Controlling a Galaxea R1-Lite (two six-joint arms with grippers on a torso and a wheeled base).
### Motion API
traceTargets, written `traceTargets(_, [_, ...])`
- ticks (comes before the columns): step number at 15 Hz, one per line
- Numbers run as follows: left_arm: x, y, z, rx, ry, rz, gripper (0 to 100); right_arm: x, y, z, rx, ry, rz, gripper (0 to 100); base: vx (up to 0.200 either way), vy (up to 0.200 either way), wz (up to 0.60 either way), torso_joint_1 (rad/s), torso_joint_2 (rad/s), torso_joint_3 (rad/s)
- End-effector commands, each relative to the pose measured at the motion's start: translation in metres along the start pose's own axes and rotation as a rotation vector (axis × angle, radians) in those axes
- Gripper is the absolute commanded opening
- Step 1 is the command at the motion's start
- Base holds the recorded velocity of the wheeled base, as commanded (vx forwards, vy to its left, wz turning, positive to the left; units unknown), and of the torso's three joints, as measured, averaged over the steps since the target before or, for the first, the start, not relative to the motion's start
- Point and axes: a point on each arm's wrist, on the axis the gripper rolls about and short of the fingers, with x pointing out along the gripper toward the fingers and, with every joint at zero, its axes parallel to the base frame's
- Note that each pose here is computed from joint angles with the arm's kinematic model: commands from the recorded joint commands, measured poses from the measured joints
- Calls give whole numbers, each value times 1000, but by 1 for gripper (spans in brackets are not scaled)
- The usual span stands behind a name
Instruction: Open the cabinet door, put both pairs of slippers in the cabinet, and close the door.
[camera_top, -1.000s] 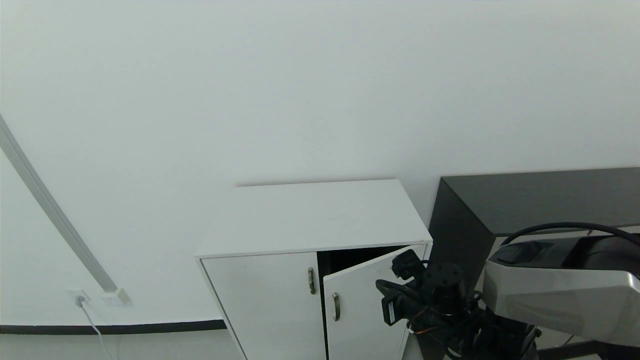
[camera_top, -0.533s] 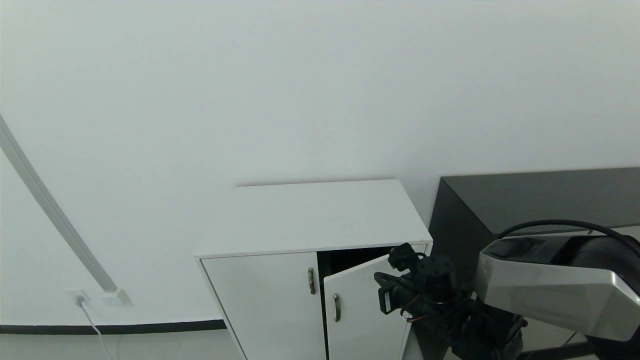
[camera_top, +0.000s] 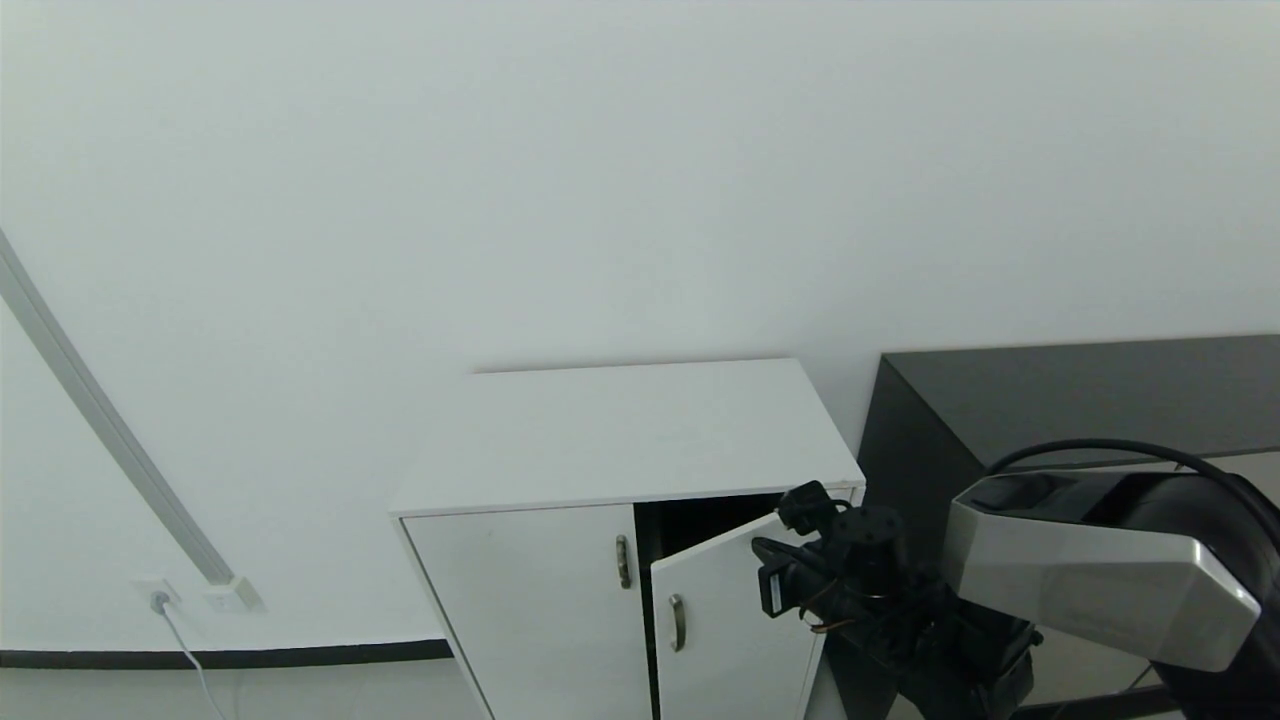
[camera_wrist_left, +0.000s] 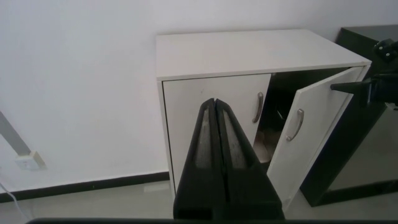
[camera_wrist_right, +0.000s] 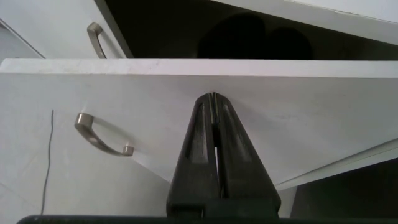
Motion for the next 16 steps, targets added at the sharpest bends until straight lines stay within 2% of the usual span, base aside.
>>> traceTargets(1, [0, 0, 0, 0, 1, 0, 0, 3, -2, -3, 3, 3, -6, 0, 0, 0, 0, 0, 0, 0])
traceTargets(16, [0, 0, 0, -2, 1, 0, 0, 20, -9, -4, 7, -24, -52, 0, 0, 0, 0, 0, 0, 0])
